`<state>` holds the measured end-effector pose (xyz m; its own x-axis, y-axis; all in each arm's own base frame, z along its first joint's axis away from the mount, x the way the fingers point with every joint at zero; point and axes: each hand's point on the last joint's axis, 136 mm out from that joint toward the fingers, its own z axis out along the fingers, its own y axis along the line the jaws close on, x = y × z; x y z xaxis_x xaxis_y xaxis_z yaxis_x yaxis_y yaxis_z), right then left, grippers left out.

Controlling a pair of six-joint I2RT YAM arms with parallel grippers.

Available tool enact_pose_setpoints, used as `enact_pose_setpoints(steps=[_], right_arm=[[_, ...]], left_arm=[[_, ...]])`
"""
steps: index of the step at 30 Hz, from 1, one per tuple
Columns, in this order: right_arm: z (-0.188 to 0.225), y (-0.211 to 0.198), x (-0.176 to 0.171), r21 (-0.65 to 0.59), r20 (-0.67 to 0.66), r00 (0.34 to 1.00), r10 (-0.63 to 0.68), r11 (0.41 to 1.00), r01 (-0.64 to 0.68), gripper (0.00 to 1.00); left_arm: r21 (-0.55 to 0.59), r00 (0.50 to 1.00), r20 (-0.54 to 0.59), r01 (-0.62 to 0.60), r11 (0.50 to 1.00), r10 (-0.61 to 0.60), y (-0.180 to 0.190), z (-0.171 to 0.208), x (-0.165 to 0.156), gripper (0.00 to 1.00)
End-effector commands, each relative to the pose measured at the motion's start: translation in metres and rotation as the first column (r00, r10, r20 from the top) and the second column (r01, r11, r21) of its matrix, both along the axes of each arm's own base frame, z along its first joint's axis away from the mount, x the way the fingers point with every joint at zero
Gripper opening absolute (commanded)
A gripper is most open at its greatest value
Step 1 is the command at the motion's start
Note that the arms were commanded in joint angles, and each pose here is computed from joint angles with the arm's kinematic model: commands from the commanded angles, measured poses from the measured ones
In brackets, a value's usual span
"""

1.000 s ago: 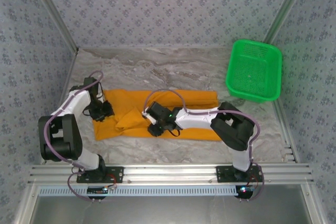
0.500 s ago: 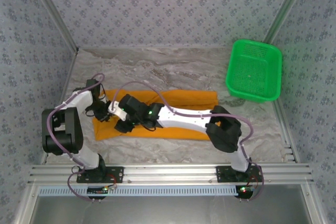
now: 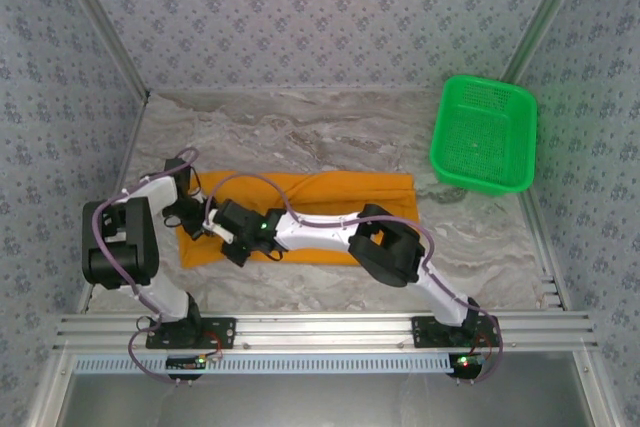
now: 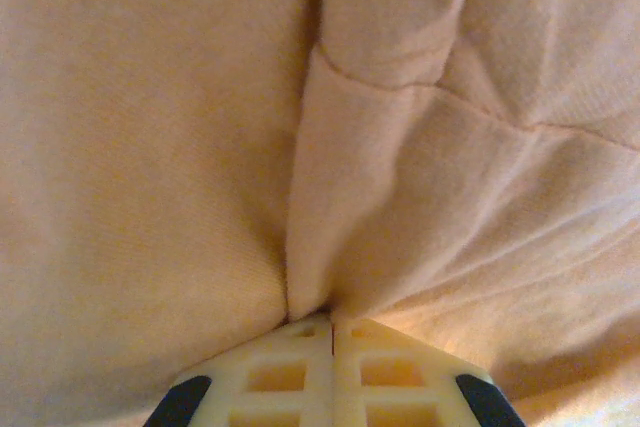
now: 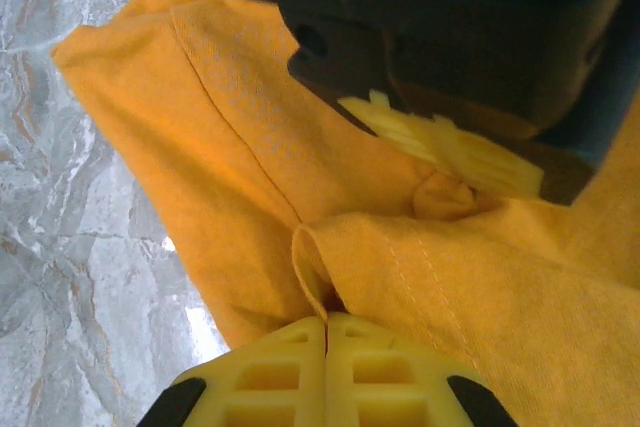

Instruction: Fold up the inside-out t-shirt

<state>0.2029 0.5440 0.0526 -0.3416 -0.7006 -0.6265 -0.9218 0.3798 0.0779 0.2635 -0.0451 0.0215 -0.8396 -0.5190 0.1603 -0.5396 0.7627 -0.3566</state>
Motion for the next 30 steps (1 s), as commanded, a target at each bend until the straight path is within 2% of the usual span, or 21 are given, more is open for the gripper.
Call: enact_pose_setpoints(steps=[1,4,6,7,9,10,14,17,21,24,30], right_arm=[[0.041,-0.007,-0.008,0.105,-0.028,1.0,-0.006,0.994,0.009,0.0],[0.045,-0.021,-0.013,0.146,-0.046,0.999,-0.025,0.989,0.032,0.0],[0.03,-0.029,-0.02,0.143,-0.079,0.997,-0.016,0.989,0.028,0.0],[0.021,-0.032,-0.025,0.142,-0.102,0.995,-0.008,0.99,0.023,0.06],[0.014,-0.034,-0.036,0.156,-0.138,0.99,0.017,0.988,0.005,0.34],[0.017,-0.034,-0.039,0.167,-0.141,0.99,0.028,0.986,-0.004,0.37],[0.036,-0.042,-0.03,0.174,-0.104,0.995,0.011,0.985,0.007,0.39],[0.043,-0.068,-0.003,0.114,-0.025,0.997,-0.075,0.99,0.078,0.4],[0.027,-0.105,0.029,-0.002,0.052,0.984,-0.168,0.986,0.168,0.4],[0.015,-0.114,0.03,-0.05,0.062,0.985,-0.164,0.985,0.167,0.42],[-0.006,-0.111,0.024,-0.071,0.001,0.983,-0.182,0.981,0.181,0.41]], left_arm=[[0.001,0.999,0.036,-0.006,1.0,0.006,0.007,0.022,0.001,0.0],[0.02,0.998,0.065,-0.026,0.999,0.024,0.016,0.032,0.001,0.0],[0.029,0.996,0.073,-0.045,0.999,0.042,0.021,0.035,0.0,0.0],[0.028,0.995,0.079,-0.055,0.998,0.053,0.022,0.035,0.0,0.0],[0.022,0.994,0.083,-0.073,0.997,0.071,0.023,0.032,-0.001,0.0],[0.018,0.994,0.081,-0.074,0.997,0.072,0.023,0.03,-0.001,0.0],[0.012,0.997,0.04,-0.066,0.998,0.066,0.029,0.023,-0.001,0.0],[0.006,0.995,0.022,-0.092,0.996,0.092,0.036,0.022,-0.002,0.05],[0.025,0.993,0.026,-0.113,0.993,0.113,0.04,0.024,-0.005,0.14],[0.036,0.992,0.009,-0.126,0.991,0.126,0.035,0.023,-0.017,0.17],[0.003,0.991,-0.044,-0.129,0.992,0.129,0.013,0.006,-0.055,0.19]])
